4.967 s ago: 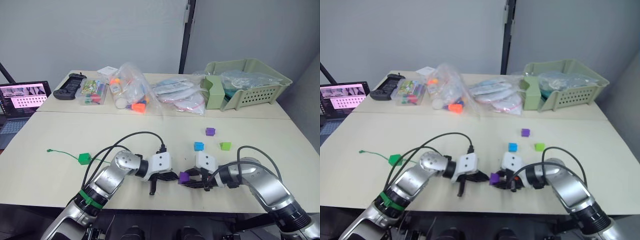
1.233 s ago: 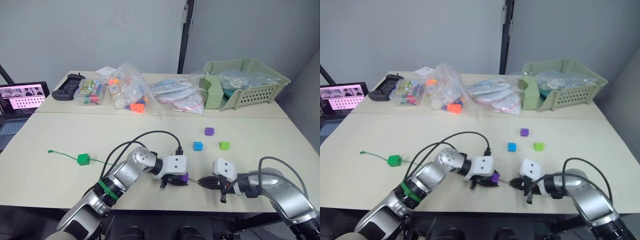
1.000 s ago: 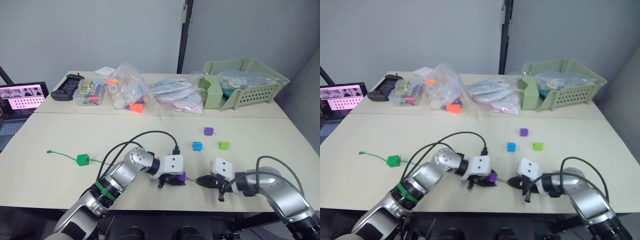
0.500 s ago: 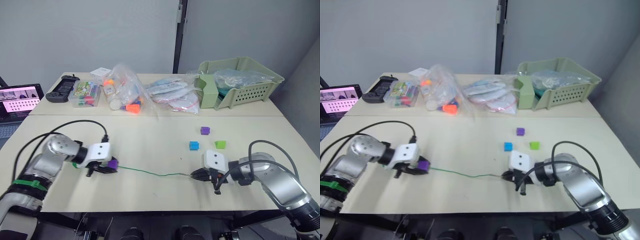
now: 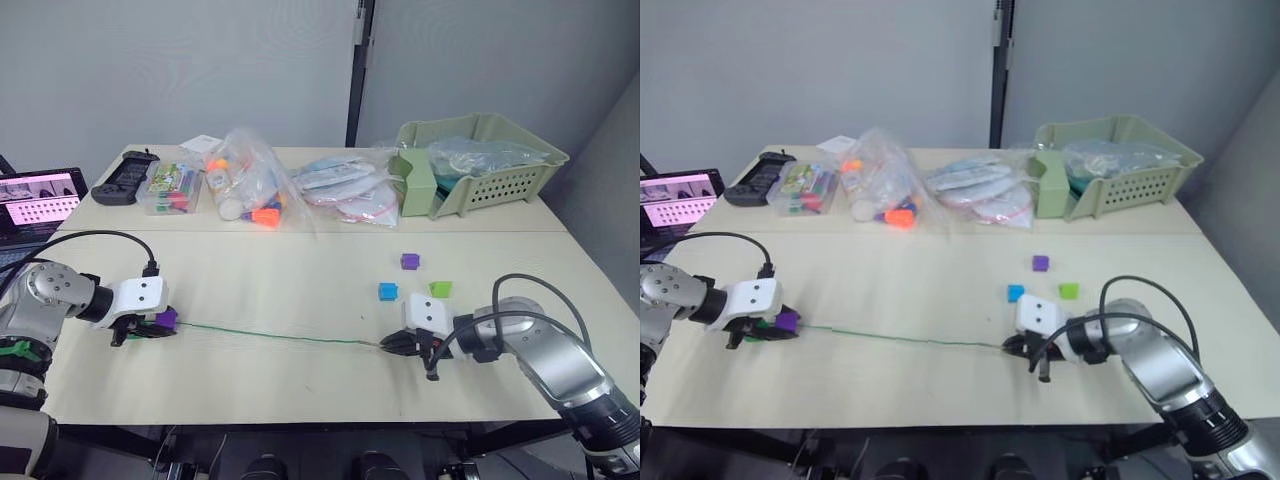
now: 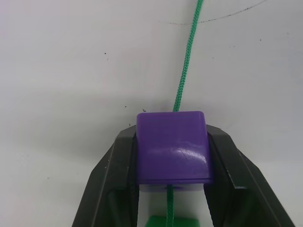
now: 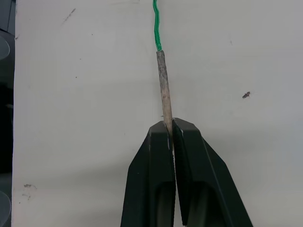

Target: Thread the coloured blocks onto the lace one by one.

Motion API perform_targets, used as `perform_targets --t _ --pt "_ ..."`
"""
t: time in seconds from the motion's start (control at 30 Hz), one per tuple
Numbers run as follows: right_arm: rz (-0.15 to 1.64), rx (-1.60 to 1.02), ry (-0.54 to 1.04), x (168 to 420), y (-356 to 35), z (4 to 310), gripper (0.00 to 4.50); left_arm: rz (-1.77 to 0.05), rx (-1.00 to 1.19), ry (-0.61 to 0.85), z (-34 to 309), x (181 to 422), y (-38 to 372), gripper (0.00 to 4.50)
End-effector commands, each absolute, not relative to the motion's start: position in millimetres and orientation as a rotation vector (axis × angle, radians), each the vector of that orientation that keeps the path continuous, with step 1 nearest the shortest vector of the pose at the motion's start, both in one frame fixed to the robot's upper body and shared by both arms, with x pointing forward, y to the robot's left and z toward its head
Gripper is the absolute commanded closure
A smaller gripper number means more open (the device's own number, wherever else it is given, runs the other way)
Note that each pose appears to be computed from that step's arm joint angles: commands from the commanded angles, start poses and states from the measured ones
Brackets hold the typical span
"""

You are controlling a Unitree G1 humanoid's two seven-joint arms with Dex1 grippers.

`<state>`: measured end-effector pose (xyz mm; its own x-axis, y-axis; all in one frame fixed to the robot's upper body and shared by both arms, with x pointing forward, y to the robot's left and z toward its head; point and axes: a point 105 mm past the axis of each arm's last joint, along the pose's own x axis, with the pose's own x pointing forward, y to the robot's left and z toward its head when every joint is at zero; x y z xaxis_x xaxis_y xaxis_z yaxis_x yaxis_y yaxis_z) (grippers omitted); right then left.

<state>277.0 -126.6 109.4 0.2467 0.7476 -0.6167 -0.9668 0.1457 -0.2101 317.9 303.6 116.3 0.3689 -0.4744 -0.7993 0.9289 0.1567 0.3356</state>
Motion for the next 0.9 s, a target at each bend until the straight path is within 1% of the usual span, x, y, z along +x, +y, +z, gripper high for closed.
perform_targets --t 0.03,0.1,0.2,0.27,0.3,0.37,0.43,0.5,0.6,0.7,0.8,0.9 --pt "1.296 -0.670 0.371 278.7 -123.0 117.1 4.50 -1.117 0.877 0.605 112.1 315.1 297.4 2.22" --pt "1.298 -0.669 0.371 279.0 -122.9 117.0 4.50 -1.129 0.866 0.577 120.4 315.8 293.1 1.61" --pt "1.299 -0.666 0.370 279.8 -123.2 117.4 4.50 -1.131 0.850 0.516 136.3 320.2 282.3 0.54" --pt "1.299 -0.665 0.371 280.3 -123.0 117.3 4.50 -1.137 0.824 0.489 145.5 322.0 274.7 0.03" --pt "1.299 -0.664 0.371 280.5 -123.3 117.2 4.50 -1.143 0.809 0.484 148.4 321.8 271.4 0.03" --pt "1.300 -0.662 0.372 280.5 -122.2 116.8 4.50 -1.203 0.788 0.428 162.0 319.2 247.8 0.03" --pt "1.302 -0.659 0.374 280.6 -120.2 117.0 4.50 -1.273 0.753 0.374 166.8 312.8 218.5 0.03" --pt "1.306 -0.657 0.374 281.1 -115.3 117.0 4.50 -1.360 0.697 0.321 159.7 302.5 178.4 0.03" --pt "1.307 -0.672 0.389 283.6 -109.6 113.9 4.50 -1.428 0.622 0.256 145.4 290.8 128.6 0.03" --pt "1.304 -0.678 0.396 286.2 -105.9 112.3 4.50 -1.412 0.597 0.225 138.4 291.3 106.0 0.03" --pt "1.308 -0.680 0.395 286.8 -101.0 112.8 4.50 -1.387 0.611 0.186 123.6 299.4 77.0 0.03" --pt "1.313 -0.682 0.393 285.2 -98.7 114.1 4.50 -1.421 0.608 0.178 113.3 297.6 58.6 0.03"
